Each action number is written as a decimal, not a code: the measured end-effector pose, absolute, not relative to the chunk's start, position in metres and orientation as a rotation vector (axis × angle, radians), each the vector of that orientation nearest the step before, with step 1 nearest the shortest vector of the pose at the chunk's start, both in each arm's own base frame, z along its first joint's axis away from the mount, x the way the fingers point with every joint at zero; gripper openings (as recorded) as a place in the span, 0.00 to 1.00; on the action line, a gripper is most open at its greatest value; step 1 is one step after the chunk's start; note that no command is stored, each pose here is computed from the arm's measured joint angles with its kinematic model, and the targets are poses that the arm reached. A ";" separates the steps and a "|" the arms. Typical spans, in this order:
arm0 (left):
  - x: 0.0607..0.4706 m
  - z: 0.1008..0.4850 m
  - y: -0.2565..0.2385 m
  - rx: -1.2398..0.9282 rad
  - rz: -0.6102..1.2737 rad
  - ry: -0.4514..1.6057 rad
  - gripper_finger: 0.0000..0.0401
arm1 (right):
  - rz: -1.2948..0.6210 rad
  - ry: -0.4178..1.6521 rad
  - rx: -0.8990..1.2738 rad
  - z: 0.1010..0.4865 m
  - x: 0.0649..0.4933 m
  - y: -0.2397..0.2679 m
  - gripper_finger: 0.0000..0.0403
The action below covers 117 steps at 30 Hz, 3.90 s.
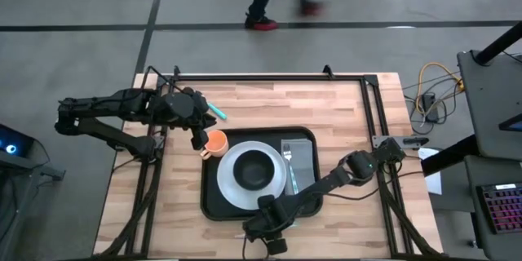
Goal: Set up tray
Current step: Put the dinner knife on top of the napkin on the shelf
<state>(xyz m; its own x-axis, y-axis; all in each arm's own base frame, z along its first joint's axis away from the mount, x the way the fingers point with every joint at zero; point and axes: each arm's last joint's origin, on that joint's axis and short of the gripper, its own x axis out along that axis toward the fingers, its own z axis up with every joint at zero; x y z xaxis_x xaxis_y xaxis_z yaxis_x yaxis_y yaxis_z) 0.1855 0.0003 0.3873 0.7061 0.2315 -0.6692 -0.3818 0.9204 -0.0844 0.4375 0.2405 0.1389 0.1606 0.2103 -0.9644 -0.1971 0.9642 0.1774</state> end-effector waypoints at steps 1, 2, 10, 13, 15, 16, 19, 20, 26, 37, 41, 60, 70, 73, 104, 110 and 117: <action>0.186 0.387 0.000 -0.224 0.344 0.709 0.09 | 0.283 1.379 0.021 0.138 0.437 0.241 0.30; 0.185 0.387 0.000 -0.224 0.344 0.710 0.09 | 0.279 1.379 0.028 0.137 0.436 0.241 0.29; 0.185 0.387 0.000 -0.223 0.344 0.711 0.09 | 0.287 1.378 0.046 0.138 0.437 0.244 0.12; 0.185 0.387 0.000 -0.224 0.344 0.711 0.09 | 0.292 1.376 0.054 0.141 0.437 0.245 0.05; 0.185 0.387 0.000 -0.221 0.343 0.712 0.09 | 0.283 1.374 0.068 0.142 0.438 0.246 0.04; 0.185 0.387 0.000 -0.218 0.343 0.712 0.09 | 0.278 1.368 0.084 0.143 0.439 0.246 0.04; 0.185 0.387 0.000 -0.216 0.343 0.717 0.09 | 0.282 1.365 0.132 0.154 0.439 0.247 0.03; 0.185 0.387 0.000 -0.216 0.343 0.717 0.09 | 0.282 1.355 0.148 0.162 0.439 0.248 0.03; 0.185 0.387 0.000 -0.216 0.343 0.716 0.09 | 0.181 1.244 0.294 0.247 0.425 0.240 0.03; 0.185 0.387 0.000 -0.222 0.345 0.714 0.09 | -0.719 1.022 0.652 0.321 0.395 0.136 0.03; 0.185 0.387 0.000 -0.219 0.344 0.715 0.09 | -0.924 1.042 0.714 0.316 0.395 0.104 0.03; 0.176 0.380 0.001 -0.224 0.373 0.829 0.09 | -1.070 1.134 0.753 0.249 0.388 0.070 0.03; 0.174 0.381 0.001 -0.215 0.366 0.823 0.09 | -1.202 0.943 1.073 0.242 0.346 0.062 0.03; 0.174 0.381 0.001 -0.209 0.364 0.824 0.09 | -1.157 0.907 1.135 0.229 0.348 0.063 0.03; 0.173 0.381 0.001 -0.166 0.343 0.829 0.09 | -1.121 1.090 1.213 0.157 0.329 0.064 0.03; 0.173 0.381 0.001 -0.167 0.343 0.829 0.09 | -1.105 1.090 1.240 0.147 0.326 0.064 0.04; 0.173 0.381 0.001 -0.167 0.341 0.829 0.09 | -1.092 1.137 1.229 0.150 0.326 0.064 0.17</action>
